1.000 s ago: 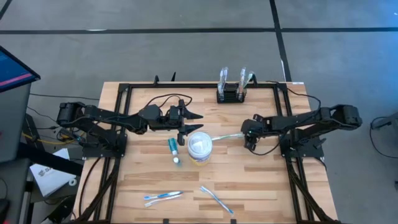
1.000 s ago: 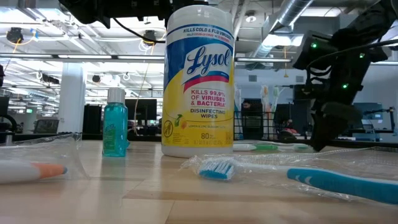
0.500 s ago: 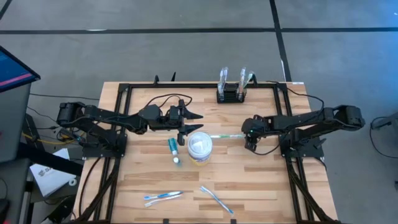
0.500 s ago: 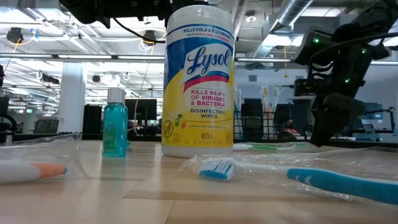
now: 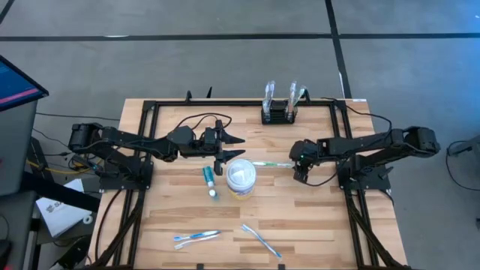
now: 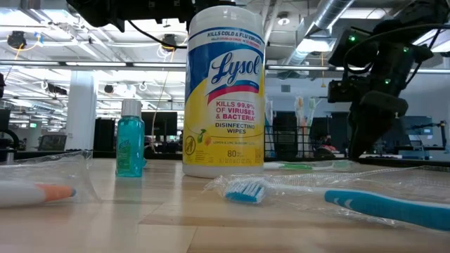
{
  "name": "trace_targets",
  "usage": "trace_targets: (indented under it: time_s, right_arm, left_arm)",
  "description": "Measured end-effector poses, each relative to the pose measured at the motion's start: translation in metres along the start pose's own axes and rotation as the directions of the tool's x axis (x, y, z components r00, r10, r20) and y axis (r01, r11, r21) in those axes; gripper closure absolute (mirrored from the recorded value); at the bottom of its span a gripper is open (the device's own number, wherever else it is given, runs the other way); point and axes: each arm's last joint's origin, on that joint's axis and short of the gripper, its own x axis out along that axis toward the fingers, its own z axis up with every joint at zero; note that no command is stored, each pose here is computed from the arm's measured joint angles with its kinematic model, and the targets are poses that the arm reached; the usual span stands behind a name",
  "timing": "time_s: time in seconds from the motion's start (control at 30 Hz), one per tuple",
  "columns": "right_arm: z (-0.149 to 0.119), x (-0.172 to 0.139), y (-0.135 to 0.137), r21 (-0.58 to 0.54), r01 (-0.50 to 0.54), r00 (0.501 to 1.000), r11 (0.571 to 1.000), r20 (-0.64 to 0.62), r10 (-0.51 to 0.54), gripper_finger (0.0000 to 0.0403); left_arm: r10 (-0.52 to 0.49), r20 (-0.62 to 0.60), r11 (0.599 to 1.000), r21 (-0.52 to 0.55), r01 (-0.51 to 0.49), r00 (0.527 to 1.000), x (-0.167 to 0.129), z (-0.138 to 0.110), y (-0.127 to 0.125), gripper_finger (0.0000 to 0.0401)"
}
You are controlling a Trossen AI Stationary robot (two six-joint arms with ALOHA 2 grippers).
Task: Pick & Place toothbrushing station
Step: Put the green toothbrush into the black mesh organizer
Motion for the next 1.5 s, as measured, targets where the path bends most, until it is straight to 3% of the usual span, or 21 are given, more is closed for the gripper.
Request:
trace_targets:
  time_s: [0.77,1.23,1.5]
  right_arm:
    - [-0.003,-0.002,0.015,0.002,0.040,0.999,0.999,0.023,-0.040,0.0270]
    - [-0.010,0.006,0.014,0.021,0.033,0.998,0.999,0.050,-0.034,0.0262]
    - [-0.011,0.025,0.015,0.011,0.062,0.998,0.998,-0.033,-0.062,0.0270]
  left_arm:
    - [0.000,0.000,1.000,0.000,0.000,1.000,0.000,0.000,0.000,0.0243]
    - [0.000,0.000,1.000,0.000,0.000,1.000,0.000,0.000,0.000,0.0243]
    - [0.000,0.000,1.000,-0.006,0.000,1.000,0.000,0.000,0.000,0.0243]
